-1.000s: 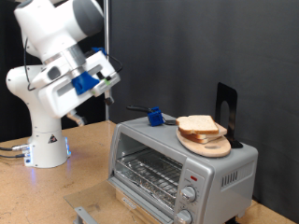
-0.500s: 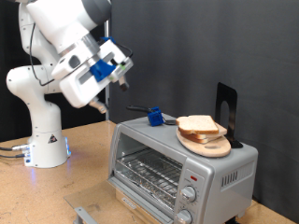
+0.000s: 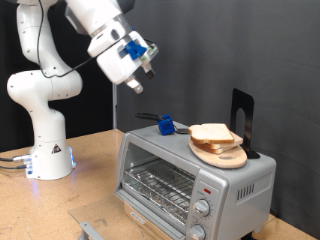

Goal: Make a piece of toast with the oven

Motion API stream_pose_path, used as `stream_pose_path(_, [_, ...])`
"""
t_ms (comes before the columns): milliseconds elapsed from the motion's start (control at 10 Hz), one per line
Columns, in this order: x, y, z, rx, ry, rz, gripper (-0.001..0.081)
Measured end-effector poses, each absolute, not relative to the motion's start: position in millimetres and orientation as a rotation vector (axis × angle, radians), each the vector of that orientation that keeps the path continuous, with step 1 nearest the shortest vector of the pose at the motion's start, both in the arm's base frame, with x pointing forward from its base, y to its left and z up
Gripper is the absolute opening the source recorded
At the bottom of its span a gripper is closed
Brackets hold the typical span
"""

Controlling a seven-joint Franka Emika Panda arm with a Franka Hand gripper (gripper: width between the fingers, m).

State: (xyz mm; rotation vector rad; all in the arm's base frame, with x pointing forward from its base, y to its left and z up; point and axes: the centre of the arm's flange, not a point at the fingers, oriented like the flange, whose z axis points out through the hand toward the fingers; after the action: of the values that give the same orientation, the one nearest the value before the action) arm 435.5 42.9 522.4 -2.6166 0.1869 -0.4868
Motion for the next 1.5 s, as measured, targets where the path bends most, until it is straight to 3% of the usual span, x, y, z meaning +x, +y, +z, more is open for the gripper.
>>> stream_pose_path(500, [394.0, 110.9, 536.4, -2.727, 0.128, -0.407, 0.0806])
stream_pose_path(1100, [375.6, 107.9, 526.7, -2.736, 0.130, -0.412, 0.0806])
stream_pose_path(1500, [374.3, 114.9, 518.4, -2.832, -0.348, -0.437, 0.0806])
